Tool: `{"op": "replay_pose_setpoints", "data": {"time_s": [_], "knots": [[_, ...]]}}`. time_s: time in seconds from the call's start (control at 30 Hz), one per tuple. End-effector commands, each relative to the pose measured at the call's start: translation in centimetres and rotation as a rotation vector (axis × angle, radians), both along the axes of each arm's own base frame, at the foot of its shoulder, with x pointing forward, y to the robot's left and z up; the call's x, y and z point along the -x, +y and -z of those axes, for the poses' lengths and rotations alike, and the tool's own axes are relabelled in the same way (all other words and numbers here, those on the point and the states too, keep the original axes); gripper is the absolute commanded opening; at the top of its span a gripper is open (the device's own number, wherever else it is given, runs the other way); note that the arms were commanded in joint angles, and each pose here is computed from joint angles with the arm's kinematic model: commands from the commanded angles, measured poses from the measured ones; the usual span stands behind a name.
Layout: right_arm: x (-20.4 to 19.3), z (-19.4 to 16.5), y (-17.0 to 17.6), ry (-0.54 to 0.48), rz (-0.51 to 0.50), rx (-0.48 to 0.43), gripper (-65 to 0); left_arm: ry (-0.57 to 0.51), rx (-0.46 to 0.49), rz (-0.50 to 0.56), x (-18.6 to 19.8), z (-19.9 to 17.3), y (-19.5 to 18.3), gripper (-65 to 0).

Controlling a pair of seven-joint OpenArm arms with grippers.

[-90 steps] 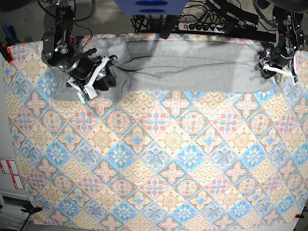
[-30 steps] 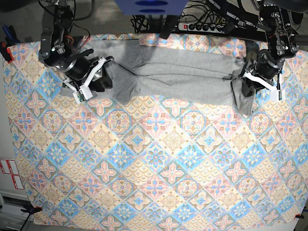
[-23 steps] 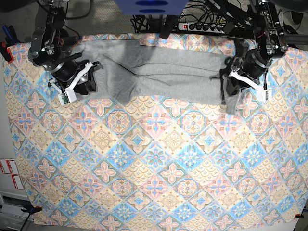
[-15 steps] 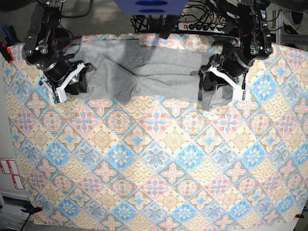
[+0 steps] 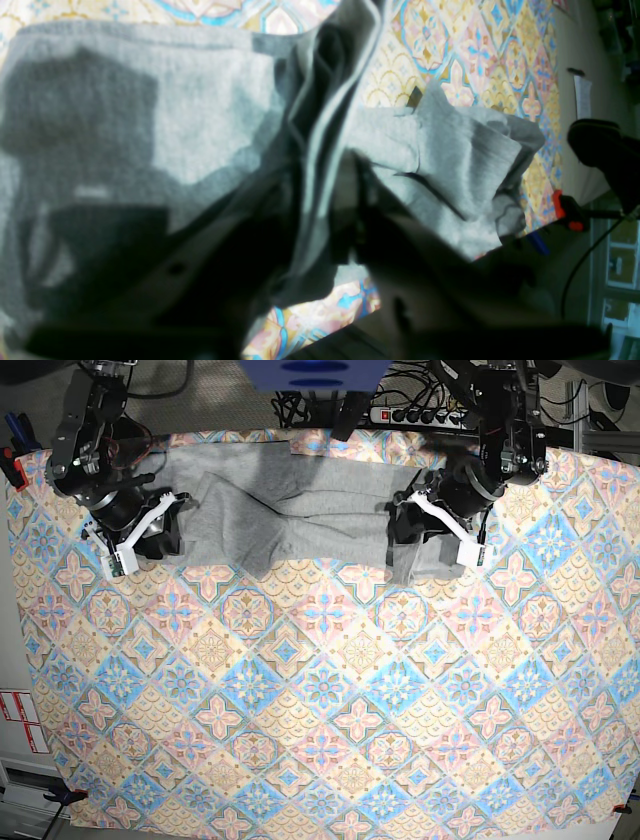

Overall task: Fold the T-shirt properly
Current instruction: 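Fold the strip's end with the left gripper toward the right gripper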

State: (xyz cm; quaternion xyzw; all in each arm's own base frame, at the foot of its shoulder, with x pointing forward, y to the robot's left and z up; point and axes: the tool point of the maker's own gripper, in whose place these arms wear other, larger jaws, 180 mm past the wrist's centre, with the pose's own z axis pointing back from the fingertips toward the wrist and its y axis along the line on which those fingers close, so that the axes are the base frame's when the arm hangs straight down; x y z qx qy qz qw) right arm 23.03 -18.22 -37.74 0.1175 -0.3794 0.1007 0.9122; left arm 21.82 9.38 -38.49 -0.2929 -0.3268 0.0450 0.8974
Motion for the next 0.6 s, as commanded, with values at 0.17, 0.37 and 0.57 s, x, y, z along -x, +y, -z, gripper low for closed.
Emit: {"op": "replay_pose_setpoints", "data": {"time_s": [0.17,0.37,0.57], "knots": [[-0.7,-1.2,0.1,-0.050,-0.007,-0.008,-48.5,-0.025,0.064,0.048,0.0,-2.1,-0.1,-41.4],[-0.6,-1.1,0.0,-0.045,-0.005,-0.009,-48.4,-0.069,0.109,0.080,-0.8,-4.9,2.2,-41.4],[-0.1,0.2,-0.9,-0.003,0.006,-0.001,-48.0,-0.101,-0.018,-0.068,-2.0,-5.3,8.9,-41.4]]}}
